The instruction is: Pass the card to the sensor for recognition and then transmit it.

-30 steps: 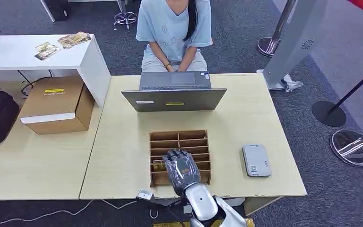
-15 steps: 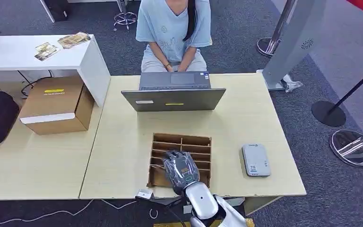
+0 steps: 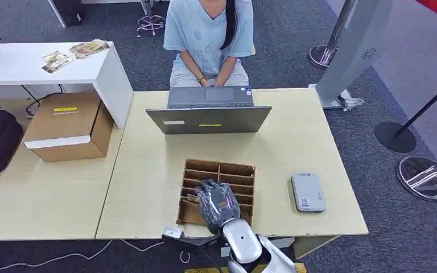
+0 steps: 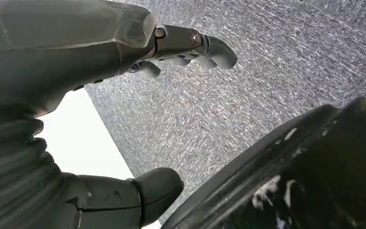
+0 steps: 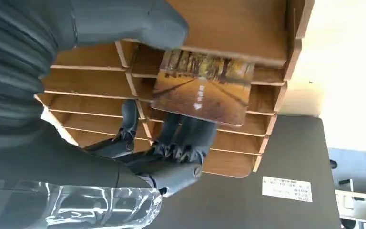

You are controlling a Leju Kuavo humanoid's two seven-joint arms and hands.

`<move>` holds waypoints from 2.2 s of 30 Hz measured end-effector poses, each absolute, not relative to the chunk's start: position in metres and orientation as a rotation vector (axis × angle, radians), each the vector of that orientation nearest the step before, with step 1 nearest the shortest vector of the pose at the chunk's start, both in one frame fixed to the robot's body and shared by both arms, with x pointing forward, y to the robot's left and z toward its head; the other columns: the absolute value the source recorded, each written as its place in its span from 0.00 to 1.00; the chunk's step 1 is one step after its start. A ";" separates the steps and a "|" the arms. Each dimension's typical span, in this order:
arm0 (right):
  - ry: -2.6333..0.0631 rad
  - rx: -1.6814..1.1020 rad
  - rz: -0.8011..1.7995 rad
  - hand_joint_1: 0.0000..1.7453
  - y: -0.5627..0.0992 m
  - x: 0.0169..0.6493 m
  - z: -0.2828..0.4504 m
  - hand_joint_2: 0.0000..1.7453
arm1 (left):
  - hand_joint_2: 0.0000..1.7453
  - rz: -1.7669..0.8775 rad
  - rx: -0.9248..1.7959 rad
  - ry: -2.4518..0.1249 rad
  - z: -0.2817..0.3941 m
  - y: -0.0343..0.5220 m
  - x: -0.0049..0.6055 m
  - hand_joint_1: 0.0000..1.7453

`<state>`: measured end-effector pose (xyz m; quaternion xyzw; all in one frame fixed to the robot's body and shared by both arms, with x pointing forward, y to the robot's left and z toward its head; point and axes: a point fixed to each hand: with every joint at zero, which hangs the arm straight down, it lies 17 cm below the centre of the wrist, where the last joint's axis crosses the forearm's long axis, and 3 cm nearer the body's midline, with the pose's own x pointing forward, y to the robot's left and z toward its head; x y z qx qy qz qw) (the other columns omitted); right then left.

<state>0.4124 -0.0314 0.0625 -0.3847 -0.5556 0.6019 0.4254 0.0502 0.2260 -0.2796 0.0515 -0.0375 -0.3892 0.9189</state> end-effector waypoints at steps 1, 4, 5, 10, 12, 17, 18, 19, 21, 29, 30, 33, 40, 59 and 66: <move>-1.389 -0.960 1.504 0.09 -0.031 0.412 0.062 1.00 | 1.00 -0.800 0.106 -0.077 -0.280 0.226 0.050 0.00; -1.386 -0.958 1.505 0.09 -0.031 0.412 0.061 1.00 | 1.00 -0.800 0.106 -0.077 -0.280 0.226 0.050 0.00; -1.386 -0.958 1.505 0.11 -0.031 0.412 0.061 1.00 | 1.00 -0.801 0.106 -0.078 -0.280 0.226 0.050 0.00; -1.384 -0.956 1.506 0.32 -0.031 0.412 0.060 1.00 | 1.00 -0.803 0.106 -0.079 -0.280 0.226 0.050 0.00; -1.384 -0.955 1.506 0.29 -0.031 0.412 0.060 1.00 | 1.00 -0.805 0.106 -0.080 -0.280 0.226 0.051 0.00; -1.384 -0.953 1.505 0.27 -0.031 0.412 0.060 1.00 | 1.00 -0.808 0.106 -0.081 -0.280 0.226 0.051 0.00; -1.384 -0.953 1.505 0.26 -0.031 0.412 0.060 1.00 | 1.00 -0.808 0.106 -0.082 -0.280 0.226 0.051 0.00; -1.384 -0.953 1.504 0.26 -0.031 0.412 0.060 1.00 | 1.00 -0.809 0.106 -0.082 -0.280 0.226 0.051 0.00; -1.385 -0.951 1.503 0.24 -0.031 0.412 0.060 1.00 | 1.00 -0.811 0.106 -0.082 -0.280 0.226 0.051 0.00; -1.389 -0.947 1.496 0.14 -0.031 0.411 0.061 1.00 | 1.00 -0.815 0.107 -0.082 -0.280 0.226 0.051 0.00; -1.390 -0.947 1.496 0.14 -0.031 0.411 0.061 1.00 | 1.00 -0.815 0.107 -0.082 -0.280 0.226 0.051 0.00; -1.395 -0.943 1.493 0.13 -0.030 0.410 0.061 1.00 | 1.00 -0.815 0.107 -0.082 -0.280 0.226 0.051 0.00; -1.410 -0.942 1.482 0.15 -0.028 0.409 0.066 1.00 | 1.00 -0.817 0.107 -0.082 -0.280 0.226 0.051 0.00; -1.431 -0.932 1.482 0.17 -0.025 0.407 0.069 1.00 | 1.00 -0.814 0.105 -0.087 -0.280 0.226 0.051 0.00; -1.433 -0.932 1.482 0.21 -0.025 0.407 0.069 1.00 | 1.00 -0.820 0.104 -0.091 -0.280 0.226 0.052 0.00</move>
